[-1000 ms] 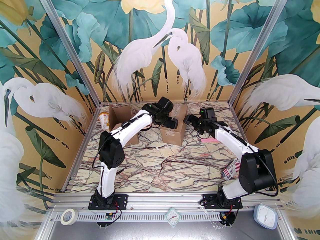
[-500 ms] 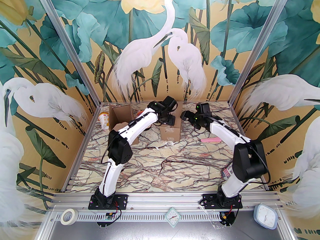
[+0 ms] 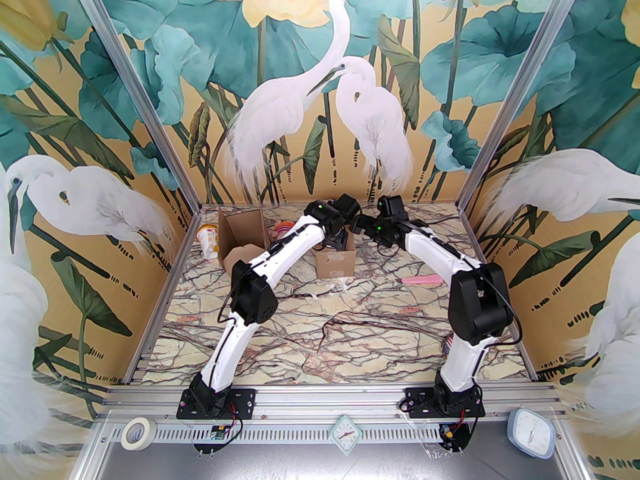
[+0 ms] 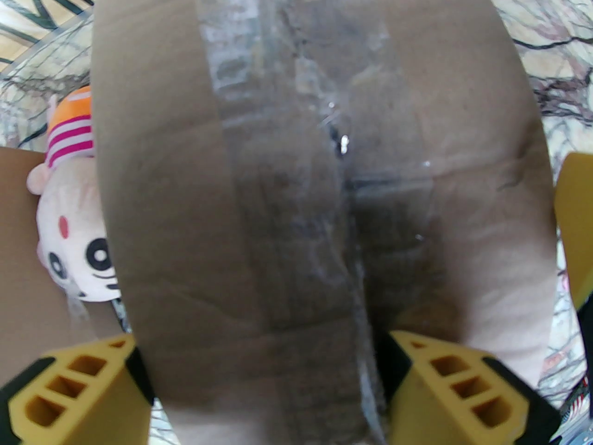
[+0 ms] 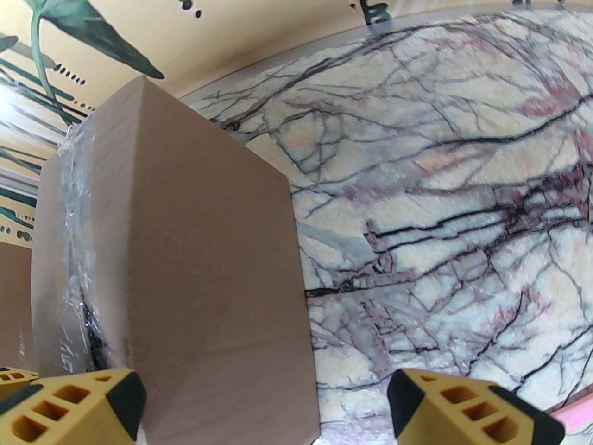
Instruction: Unpack the express box
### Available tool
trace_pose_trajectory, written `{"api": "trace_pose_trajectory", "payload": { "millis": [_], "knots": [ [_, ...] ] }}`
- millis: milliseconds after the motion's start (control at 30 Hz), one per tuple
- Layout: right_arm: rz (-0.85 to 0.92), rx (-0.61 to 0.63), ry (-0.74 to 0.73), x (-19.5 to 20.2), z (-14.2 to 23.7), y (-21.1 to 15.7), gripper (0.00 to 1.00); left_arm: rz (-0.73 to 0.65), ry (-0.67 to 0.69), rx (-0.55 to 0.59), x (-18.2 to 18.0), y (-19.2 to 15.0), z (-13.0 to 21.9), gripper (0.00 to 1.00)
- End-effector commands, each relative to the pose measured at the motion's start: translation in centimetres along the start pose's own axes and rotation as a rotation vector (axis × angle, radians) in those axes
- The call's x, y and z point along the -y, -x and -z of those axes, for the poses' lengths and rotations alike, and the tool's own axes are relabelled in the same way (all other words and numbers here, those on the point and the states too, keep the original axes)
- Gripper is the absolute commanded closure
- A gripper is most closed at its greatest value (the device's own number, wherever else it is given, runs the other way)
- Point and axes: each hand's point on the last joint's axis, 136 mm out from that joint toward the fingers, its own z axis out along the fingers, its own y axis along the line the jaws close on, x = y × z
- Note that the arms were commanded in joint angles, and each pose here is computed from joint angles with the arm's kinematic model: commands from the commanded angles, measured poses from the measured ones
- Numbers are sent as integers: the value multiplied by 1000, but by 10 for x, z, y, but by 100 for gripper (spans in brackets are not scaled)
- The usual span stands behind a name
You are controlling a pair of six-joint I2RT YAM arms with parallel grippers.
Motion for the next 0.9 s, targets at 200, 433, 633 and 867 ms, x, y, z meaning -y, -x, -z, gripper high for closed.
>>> {"api": "trace_pose_trajectory", "payload": {
  "millis": [200,433,633,867],
  "knots": [
    [118,-188,-7,-30,-27,-60,4,-219,82,-237,4,-65,-26,58],
    [108,-207,-18,-28,-27,-63,6,-189,51,-159,-10,-42,-1,87],
    [126,-166,11,-38,-14,-53,6,-106,-73,-56,-11,-15,28,93],
    [254,-40,25,-65,25,-27,4,24,-212,-151,-19,-25,9,75]
  ]
}}
